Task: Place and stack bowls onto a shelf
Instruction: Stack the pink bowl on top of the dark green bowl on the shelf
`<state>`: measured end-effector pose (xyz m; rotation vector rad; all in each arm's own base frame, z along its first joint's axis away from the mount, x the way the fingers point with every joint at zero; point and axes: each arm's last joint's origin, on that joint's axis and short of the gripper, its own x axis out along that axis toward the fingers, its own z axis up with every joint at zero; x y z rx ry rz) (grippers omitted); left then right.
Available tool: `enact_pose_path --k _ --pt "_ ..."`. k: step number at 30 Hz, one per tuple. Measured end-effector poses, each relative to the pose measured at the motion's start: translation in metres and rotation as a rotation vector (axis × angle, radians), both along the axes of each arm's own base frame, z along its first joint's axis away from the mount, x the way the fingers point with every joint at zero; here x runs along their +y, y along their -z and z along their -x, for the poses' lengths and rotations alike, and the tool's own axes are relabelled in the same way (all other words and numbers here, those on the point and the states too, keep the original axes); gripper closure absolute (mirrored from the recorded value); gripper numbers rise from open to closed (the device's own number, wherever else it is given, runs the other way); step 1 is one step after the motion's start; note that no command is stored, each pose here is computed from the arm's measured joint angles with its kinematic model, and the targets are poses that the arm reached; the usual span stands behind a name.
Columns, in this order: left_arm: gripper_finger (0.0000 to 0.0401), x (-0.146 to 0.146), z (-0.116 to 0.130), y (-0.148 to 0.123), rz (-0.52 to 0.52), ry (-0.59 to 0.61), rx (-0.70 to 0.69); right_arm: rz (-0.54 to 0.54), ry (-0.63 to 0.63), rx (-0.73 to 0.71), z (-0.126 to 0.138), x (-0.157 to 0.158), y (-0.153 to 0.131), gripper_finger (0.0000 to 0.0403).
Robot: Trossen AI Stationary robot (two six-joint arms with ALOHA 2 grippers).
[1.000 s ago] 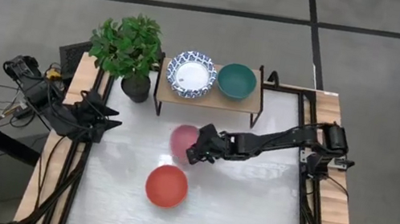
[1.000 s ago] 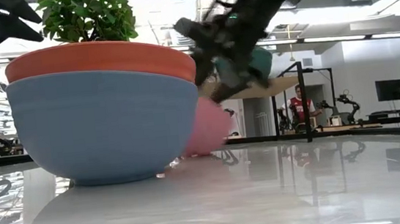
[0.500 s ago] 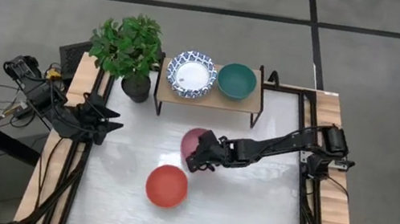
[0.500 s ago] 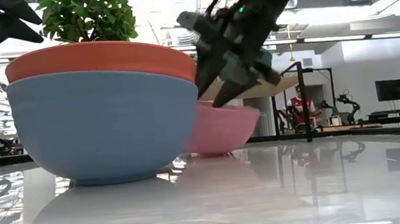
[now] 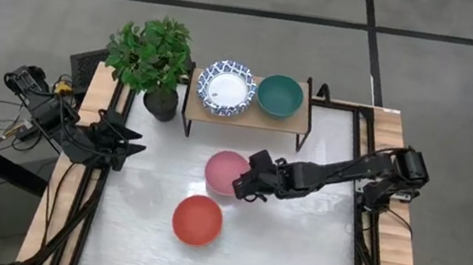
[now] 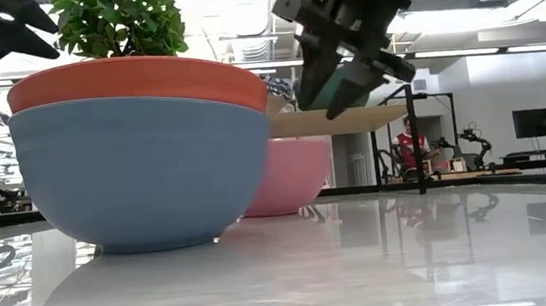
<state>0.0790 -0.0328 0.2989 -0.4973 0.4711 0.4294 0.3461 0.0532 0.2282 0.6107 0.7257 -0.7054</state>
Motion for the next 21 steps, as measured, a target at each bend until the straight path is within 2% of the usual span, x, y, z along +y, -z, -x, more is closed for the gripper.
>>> enact_pose_path --k 4,9,13,15,17,21 --pt "0.0198 0.0 0.0 0.0 0.0 -0.001 0.0 0.002 0.001 -0.007 -0.006 -0.002 0.006 0.0177" --pt "0.0198 0.0 0.0 0.0 -0.001 -0.002 0.0 -0.025 0.006 0.081 -0.015 0.0 0.037 0.0177" --pt "0.0198 0.0 0.0 0.0 -0.003 -0.002 0.001 -0.091 -0.019 0.133 -0.021 -0.001 0.058 0.0184" --pt "0.0198 0.001 0.0 0.0 -0.019 -0.007 -0.001 -0.138 -0.035 0.142 -0.024 -0.002 0.062 0.0206" --pt "0.0198 0.001 0.0 0.0 -0.031 -0.015 -0.006 -0.159 -0.044 0.142 -0.024 -0.002 0.063 0.0243" --pt "0.0198 0.001 0.0 0.0 -0.042 -0.027 -0.014 -0.172 -0.051 0.148 -0.024 -0.001 0.063 0.0354"
